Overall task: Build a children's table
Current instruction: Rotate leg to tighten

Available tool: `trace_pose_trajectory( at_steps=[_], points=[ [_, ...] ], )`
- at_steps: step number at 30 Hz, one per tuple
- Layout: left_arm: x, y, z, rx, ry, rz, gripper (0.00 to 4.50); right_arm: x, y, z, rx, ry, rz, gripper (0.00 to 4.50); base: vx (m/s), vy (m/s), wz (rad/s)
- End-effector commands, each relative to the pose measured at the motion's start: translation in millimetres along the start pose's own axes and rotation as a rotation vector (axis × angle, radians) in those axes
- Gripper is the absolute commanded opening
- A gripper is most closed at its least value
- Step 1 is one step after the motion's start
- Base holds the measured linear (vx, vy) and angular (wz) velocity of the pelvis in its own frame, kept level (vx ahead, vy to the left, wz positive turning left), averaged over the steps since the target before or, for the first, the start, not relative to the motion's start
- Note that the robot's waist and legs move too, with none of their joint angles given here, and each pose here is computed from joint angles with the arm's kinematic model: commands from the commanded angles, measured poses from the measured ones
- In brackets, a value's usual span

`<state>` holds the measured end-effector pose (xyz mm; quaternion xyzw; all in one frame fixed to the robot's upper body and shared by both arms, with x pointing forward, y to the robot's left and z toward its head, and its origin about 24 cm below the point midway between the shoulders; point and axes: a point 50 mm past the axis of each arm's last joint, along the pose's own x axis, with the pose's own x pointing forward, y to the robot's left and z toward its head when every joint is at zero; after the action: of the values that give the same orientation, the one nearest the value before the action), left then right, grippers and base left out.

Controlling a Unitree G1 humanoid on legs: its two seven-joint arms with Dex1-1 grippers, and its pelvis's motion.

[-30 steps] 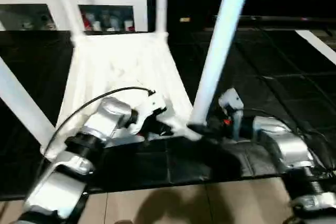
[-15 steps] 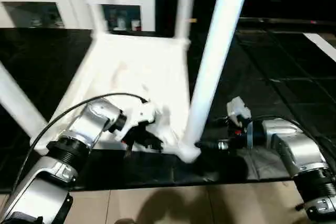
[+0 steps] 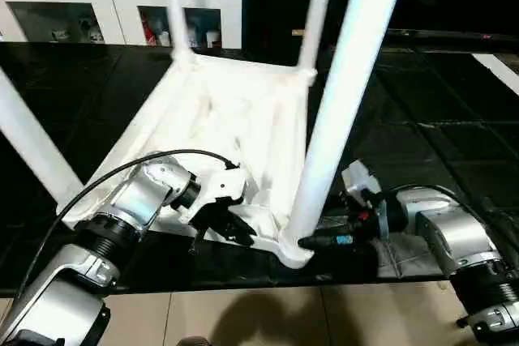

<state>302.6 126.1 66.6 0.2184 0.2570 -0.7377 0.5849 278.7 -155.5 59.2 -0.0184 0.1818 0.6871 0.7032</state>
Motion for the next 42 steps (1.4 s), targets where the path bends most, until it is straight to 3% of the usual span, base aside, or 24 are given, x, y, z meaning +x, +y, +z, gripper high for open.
trace_pose_trajectory(
  at_steps=[1, 15, 27, 29, 35, 42],
  points=[
    [7.9, -4.4, 11.5, 0.071, -0.004, -0.089, 0.0, 0.7, -1.6, 4.6, -0.009, 0.002, 0.006, 3.07, 0.0, 0.0, 0.0],
    [8.0, -4.3, 11.1, 0.076, 0.004, -0.086, 0.0, 5.0, -1.0, 4.9, 0.002, -0.003, 0.051, 2.09, 0.0, 0.0, 0.0],
    [11.9, -2.0, 10.9, 0.035, -0.024, -0.048, 0.0, 9.4, 6.6, -0.6, 0.038, -0.053, 0.054, 2.02, 0.0, 0.0, 0.0],
    [15.8, 0.7, 12.6, -0.003, -0.058, -0.011, 0.0, 11.8, 9.7, -4.2, 0.054, -0.082, 0.016, 2.02, 0.0, 0.0, 0.0],
    [34.1, 11.1, 19.9, -0.116, -0.128, 0.112, 0.0, 33.9, 0.0, -17.4, 0.102, -0.101, -0.27, 1.99, 0.0, 0.0, 0.0],
    [51.3, 29.4, 38.8, -0.247, -0.228, 0.286, 0.0, 64.8, -22.5, -5.1, 0.19, -0.19, -0.545, 1.95, 0.0, 0.0, 0.0]
  ],
)
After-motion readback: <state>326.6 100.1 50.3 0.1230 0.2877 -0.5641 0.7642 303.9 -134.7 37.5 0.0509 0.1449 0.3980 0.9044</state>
